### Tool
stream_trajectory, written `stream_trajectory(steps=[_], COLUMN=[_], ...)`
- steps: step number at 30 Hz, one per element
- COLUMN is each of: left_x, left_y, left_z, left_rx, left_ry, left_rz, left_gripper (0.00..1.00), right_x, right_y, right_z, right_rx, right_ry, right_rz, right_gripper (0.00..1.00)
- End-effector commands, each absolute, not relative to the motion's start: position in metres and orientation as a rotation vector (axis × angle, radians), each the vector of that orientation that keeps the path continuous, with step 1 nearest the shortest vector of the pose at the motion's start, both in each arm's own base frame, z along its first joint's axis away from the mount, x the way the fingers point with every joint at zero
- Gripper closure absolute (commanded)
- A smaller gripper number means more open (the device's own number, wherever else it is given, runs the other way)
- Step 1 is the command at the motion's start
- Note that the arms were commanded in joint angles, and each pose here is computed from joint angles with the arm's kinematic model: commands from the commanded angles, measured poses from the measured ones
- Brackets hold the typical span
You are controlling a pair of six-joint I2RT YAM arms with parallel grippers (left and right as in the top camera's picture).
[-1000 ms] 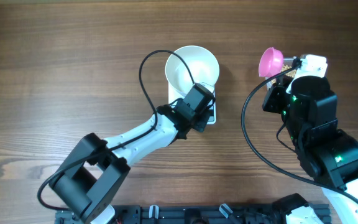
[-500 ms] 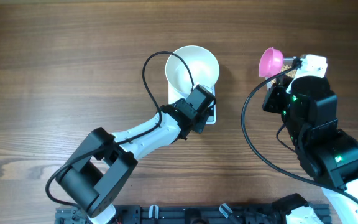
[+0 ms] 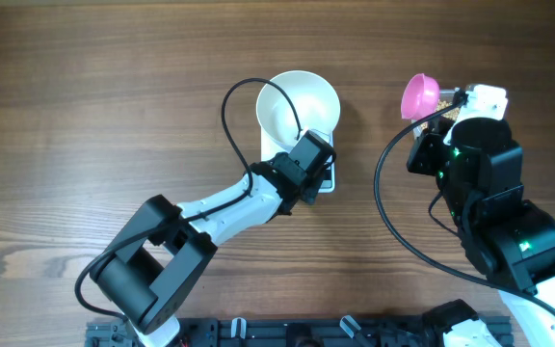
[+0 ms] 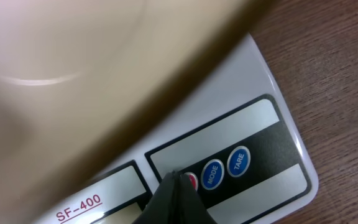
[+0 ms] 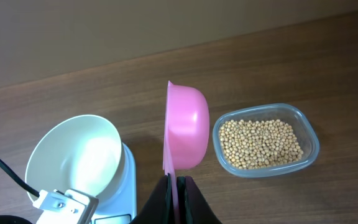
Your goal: Scoop item into bowl and weigh 150g on scale
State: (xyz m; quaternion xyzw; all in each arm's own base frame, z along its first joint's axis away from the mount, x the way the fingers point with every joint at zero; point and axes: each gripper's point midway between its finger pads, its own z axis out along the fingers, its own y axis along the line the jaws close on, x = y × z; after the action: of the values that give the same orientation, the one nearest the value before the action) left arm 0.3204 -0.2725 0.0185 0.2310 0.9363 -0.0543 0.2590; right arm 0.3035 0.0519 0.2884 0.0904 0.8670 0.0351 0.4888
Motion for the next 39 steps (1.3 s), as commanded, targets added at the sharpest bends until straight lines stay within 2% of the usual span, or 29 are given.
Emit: stream_trajectory(steps=[1, 21, 27, 39], left_x=[0.324, 0.324, 0.333, 0.324], left_y=[-0.273, -0.279, -0.288, -0.286], left_z=[0.013, 0.015, 0.048, 0.029], left_rx=[0.646, 0.640, 0.613, 0.617], left_ry=[2.536, 2.531, 2.458, 2.525], left_rz=[-0.119, -0.158, -0.209, -0.214], left_gripper=[0.96, 0.96, 0.96, 0.96], right_x=[0.305, 0.305, 0.305, 0.305], right_y=[0.052, 0.052, 0.052, 0.052], right_z=[0.303, 0.303, 0.303, 0.303], right_rx=[0.222, 0.215, 0.214, 0.212], right_ry=[2.075, 2.074, 2.075, 2.076], right_rz=[0.105, 0.101, 0.100, 0.099], right_gripper=[0.96, 0.96, 0.96, 0.96])
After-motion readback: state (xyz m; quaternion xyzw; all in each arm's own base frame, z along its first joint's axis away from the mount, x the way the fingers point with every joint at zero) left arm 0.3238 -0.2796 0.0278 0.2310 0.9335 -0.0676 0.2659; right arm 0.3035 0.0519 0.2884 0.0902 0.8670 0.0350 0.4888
